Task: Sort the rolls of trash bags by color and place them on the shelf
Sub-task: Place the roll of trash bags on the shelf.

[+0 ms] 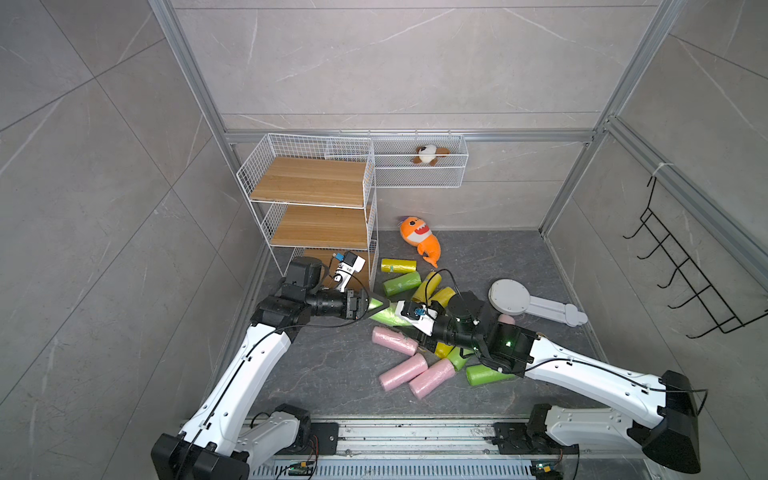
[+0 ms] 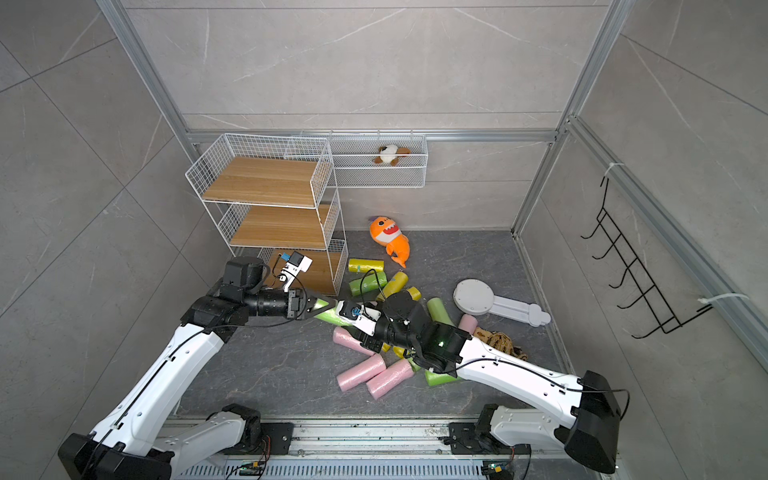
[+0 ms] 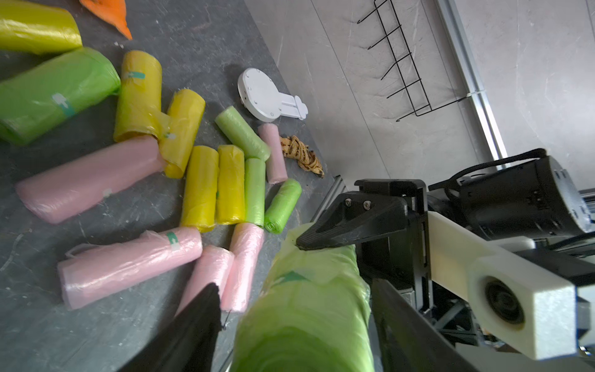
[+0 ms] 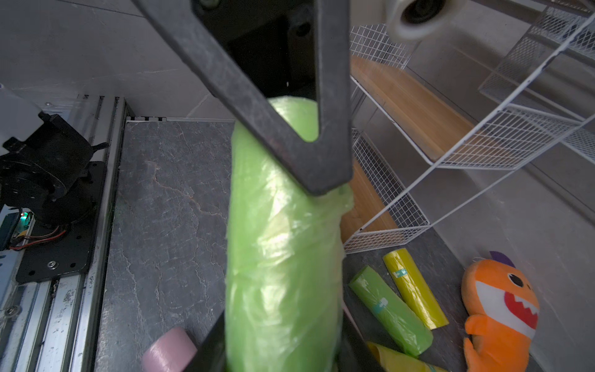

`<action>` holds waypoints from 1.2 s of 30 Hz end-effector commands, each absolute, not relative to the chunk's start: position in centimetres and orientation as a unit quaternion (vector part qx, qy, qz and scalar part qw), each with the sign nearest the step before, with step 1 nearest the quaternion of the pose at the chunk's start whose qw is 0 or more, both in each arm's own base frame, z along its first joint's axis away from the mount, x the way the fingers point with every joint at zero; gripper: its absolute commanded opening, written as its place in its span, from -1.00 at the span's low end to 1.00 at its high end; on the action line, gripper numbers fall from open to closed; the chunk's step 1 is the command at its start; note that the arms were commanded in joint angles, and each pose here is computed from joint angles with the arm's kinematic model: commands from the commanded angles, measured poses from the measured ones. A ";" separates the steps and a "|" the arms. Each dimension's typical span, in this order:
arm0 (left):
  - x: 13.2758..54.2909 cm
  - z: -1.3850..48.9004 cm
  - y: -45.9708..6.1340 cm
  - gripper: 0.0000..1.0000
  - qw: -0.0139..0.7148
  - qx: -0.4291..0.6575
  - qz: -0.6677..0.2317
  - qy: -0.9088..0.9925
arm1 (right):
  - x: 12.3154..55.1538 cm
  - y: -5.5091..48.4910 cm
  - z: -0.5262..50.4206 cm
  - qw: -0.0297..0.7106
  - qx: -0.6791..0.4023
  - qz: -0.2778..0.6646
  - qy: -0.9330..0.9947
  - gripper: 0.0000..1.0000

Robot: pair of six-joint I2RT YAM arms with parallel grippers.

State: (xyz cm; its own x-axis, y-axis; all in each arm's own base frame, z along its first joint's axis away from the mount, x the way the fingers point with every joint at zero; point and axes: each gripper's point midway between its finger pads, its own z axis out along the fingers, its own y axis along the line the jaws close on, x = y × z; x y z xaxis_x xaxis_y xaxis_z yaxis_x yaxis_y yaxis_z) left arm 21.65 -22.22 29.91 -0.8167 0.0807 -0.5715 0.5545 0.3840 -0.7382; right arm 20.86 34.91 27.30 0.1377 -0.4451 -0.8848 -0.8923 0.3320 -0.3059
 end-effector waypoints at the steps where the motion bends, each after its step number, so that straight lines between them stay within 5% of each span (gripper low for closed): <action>1: 20.4 32.2 -22.7 0.28 0.242 0.249 -0.539 0.767 | 21.0 34.7 30.2 0.570 -0.529 0.217 0.590 -0.19; 10: 20.2 32.7 -23.0 -0.48 0.241 0.260 -0.549 0.757 | 22.7 34.3 29.8 0.565 -0.518 0.190 0.614 -0.11; 12: 20.4 33.5 -23.0 -0.66 0.251 0.259 -0.553 0.751 | 23.0 34.0 30.0 0.564 -0.508 0.183 0.625 0.09; 16: 20.9 35.2 -22.9 -0.97 0.286 0.263 -0.543 0.744 | 23.3 32.7 30.1 0.554 -0.497 0.170 0.646 0.85; 18: 21.4 36.3 -22.5 -1.00 0.313 0.262 -0.527 0.745 | 23.0 32.0 30.4 0.550 -0.492 0.171 0.653 0.99; 36: 28.9 58.7 -13.6 -1.00 0.689 0.074 -0.353 0.629 | 21.7 27.8 34.9 0.549 -0.427 0.181 0.695 1.00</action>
